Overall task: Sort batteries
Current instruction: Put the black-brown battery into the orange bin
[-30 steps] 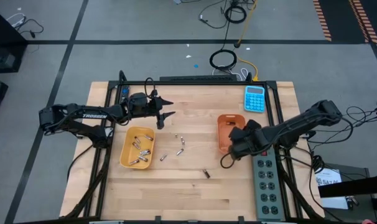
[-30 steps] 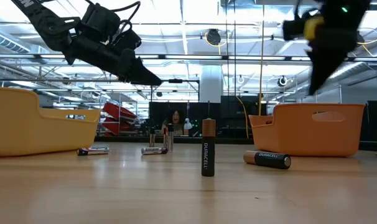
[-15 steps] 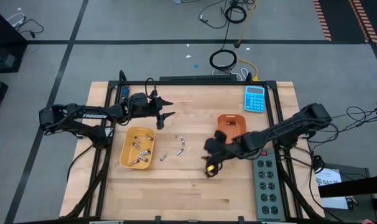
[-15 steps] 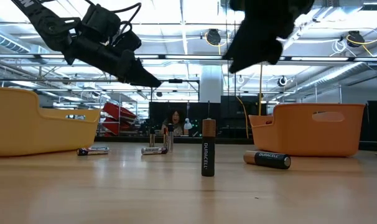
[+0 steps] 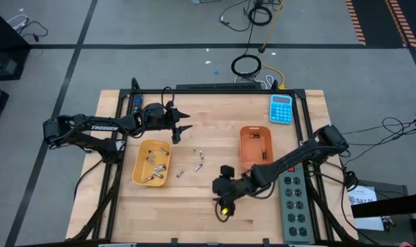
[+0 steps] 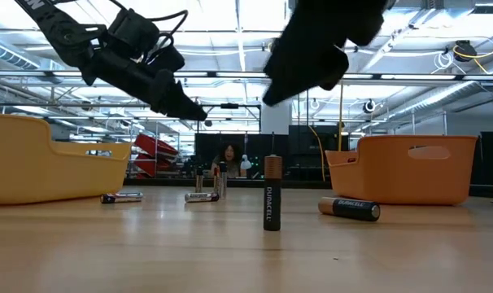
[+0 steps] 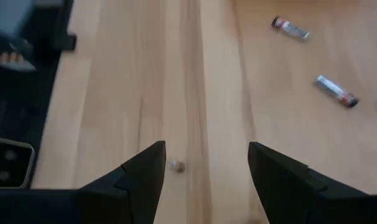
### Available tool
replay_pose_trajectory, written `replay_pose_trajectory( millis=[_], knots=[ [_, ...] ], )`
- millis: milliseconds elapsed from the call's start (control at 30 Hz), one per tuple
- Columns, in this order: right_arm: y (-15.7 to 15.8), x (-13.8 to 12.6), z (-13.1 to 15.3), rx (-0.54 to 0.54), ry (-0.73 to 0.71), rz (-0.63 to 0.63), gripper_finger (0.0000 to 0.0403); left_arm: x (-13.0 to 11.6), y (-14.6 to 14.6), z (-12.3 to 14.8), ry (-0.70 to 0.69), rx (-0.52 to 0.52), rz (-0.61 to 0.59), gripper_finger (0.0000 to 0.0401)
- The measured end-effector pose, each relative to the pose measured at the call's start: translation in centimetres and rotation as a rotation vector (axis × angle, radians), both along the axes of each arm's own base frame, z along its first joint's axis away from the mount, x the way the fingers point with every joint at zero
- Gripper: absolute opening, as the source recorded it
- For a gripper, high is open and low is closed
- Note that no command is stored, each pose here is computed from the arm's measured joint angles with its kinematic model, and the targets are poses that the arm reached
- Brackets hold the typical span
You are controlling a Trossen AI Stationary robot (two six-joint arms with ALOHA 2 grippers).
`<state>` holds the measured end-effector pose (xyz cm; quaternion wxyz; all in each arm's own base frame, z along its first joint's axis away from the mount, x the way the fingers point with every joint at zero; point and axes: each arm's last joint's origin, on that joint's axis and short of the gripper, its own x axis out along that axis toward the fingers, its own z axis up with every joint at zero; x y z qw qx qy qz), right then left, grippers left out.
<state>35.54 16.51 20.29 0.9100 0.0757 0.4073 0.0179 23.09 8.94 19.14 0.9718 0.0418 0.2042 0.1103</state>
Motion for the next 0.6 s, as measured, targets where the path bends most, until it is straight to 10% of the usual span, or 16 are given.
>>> replay_pose_trajectory(
  millis=[600],
  knots=[
    [3.1, 0.6, -4.5, -0.095, -0.010, 0.087, 0.0216, 0.0, 0.0, 0.0, 0.002, -0.008, 0.003, 0.0228]
  ],
)
